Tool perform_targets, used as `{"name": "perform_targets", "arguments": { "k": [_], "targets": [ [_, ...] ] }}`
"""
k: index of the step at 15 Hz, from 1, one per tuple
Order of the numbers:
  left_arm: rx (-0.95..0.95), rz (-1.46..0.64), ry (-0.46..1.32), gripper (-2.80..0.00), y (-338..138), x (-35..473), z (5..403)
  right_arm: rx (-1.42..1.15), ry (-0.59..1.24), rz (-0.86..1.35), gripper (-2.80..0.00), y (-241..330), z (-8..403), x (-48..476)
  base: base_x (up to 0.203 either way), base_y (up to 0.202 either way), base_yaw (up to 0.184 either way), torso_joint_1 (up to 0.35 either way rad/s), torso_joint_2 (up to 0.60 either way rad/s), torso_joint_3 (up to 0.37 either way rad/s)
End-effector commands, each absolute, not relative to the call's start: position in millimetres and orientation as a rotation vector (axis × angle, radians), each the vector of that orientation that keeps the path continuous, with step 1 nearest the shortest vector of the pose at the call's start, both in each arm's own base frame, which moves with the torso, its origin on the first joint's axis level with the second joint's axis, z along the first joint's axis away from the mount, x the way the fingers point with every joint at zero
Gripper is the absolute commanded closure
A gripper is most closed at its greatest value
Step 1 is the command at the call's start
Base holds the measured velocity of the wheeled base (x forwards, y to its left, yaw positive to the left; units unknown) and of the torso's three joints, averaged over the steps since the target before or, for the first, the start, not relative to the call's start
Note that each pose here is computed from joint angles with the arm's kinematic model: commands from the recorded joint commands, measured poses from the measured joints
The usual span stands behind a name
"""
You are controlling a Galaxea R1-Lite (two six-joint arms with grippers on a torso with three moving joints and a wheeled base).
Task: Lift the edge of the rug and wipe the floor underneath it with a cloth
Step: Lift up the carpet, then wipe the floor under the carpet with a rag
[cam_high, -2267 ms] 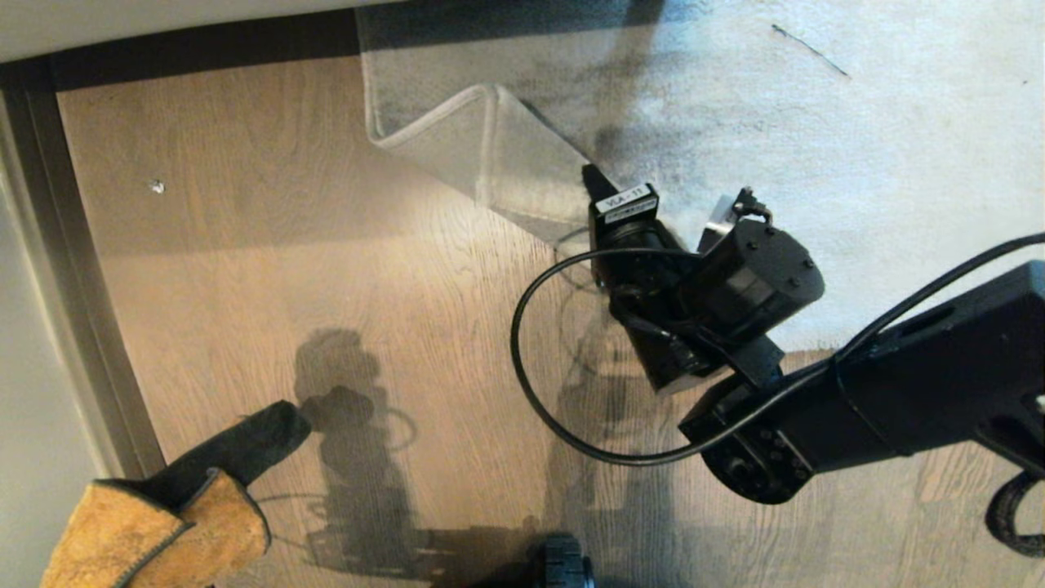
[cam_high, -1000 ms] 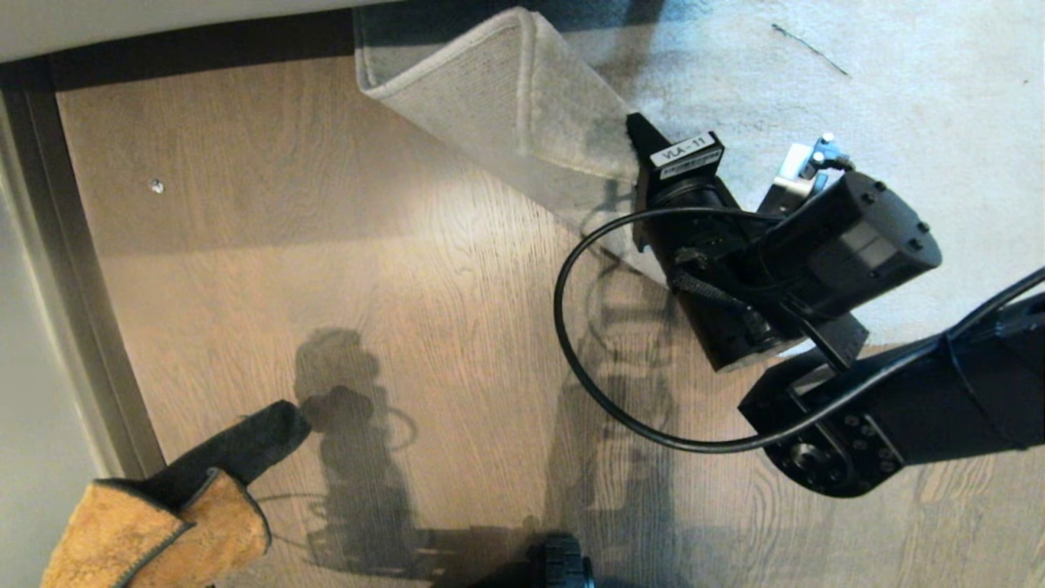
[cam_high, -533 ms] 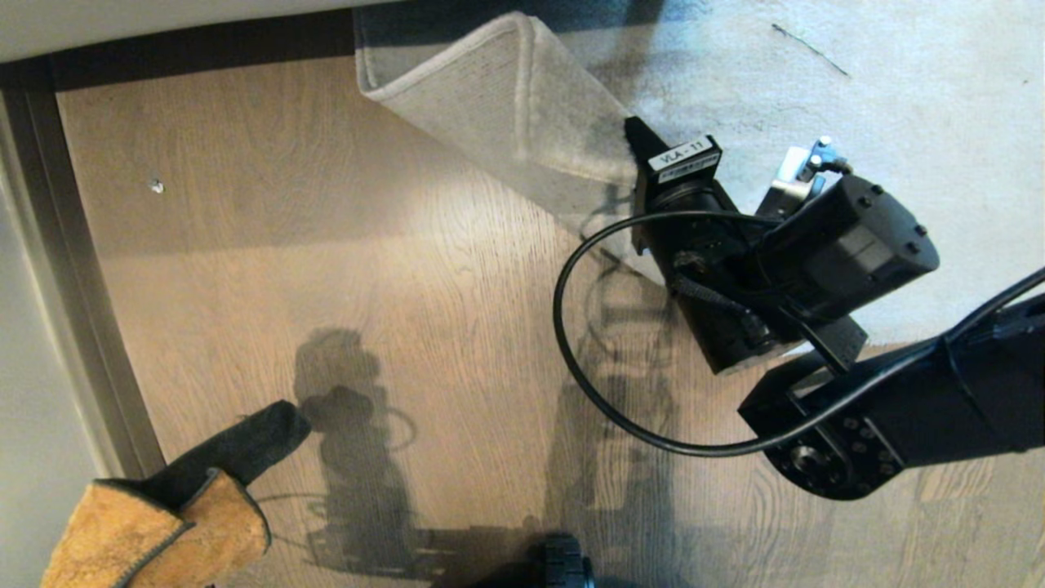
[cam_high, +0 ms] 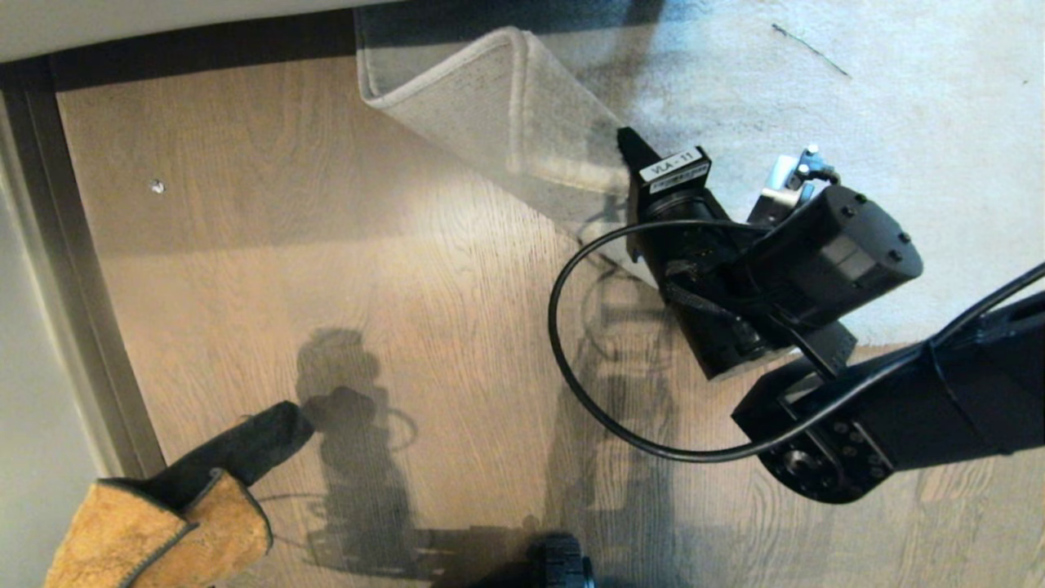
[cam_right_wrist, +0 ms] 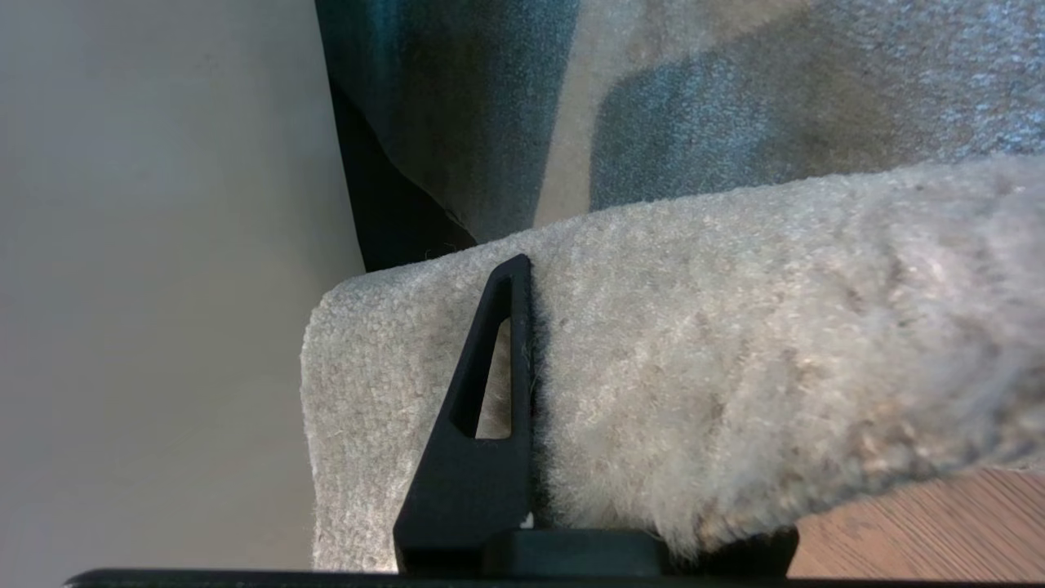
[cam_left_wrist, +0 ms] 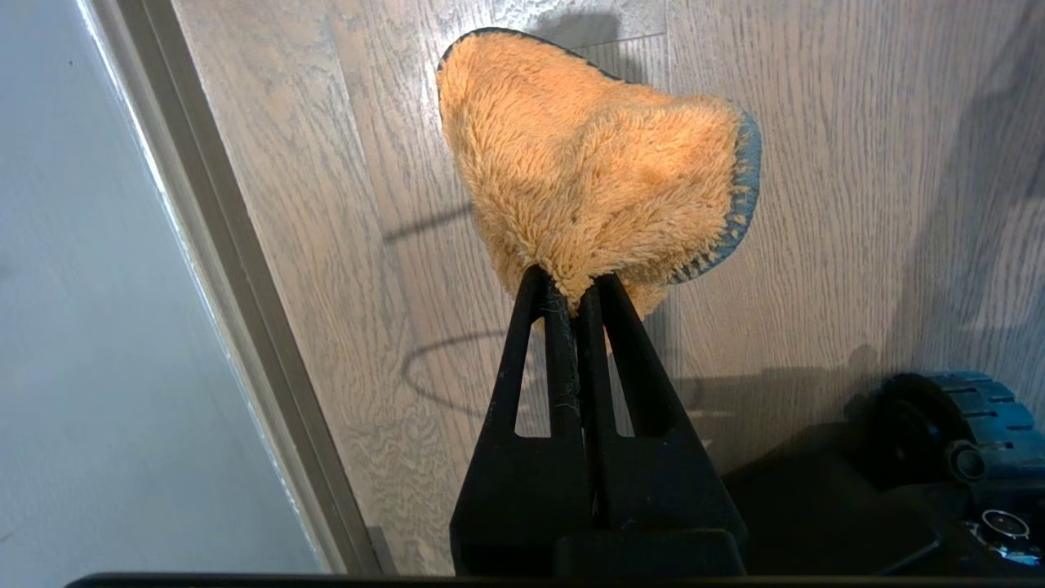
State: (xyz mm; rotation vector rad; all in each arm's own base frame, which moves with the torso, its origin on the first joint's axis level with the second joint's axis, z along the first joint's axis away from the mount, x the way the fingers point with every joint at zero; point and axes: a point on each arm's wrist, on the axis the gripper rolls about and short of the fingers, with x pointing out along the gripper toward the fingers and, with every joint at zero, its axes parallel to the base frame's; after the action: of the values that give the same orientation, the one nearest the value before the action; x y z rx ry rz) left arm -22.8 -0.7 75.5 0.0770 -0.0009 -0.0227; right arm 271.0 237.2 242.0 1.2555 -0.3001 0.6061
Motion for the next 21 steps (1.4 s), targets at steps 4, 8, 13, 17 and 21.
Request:
{"name": "perform_targets", "arguments": {
  "k": [4,8,13,17,21],
  "targets": [
    [0.147,-0.051,-0.013,0.0,-1,-23,77,1.286,-0.345,0.627,0.0,236,247,270,0.0,0.0,0.0,0.0,0.0,0.0],
    [0.211,-0.224,-0.069,0.0,-5,-37,105,1.287,-0.359,0.619,0.0,232,249,273,0.0,0.0,0.0,0.0,0.0,0.0],
    [0.253,-0.359,-0.033,0.0,-8,-37,128,1.287,-0.372,0.613,0.0,228,252,274,0.0,0.0,0.0,0.0,0.0,0.0],
    [0.264,-0.42,0.022,0.0,-10,-16,156,1.291,-0.391,0.612,0.0,223,257,273,0.0,0.0,0.0,0.0,0.0,0.0],
    [0.292,-0.473,0.045,0.0,-10,15,174,1.299,-0.433,0.616,0.0,218,266,278,0.0,0.0,0.0,0.0,0.0,0.0]
  ]
}}
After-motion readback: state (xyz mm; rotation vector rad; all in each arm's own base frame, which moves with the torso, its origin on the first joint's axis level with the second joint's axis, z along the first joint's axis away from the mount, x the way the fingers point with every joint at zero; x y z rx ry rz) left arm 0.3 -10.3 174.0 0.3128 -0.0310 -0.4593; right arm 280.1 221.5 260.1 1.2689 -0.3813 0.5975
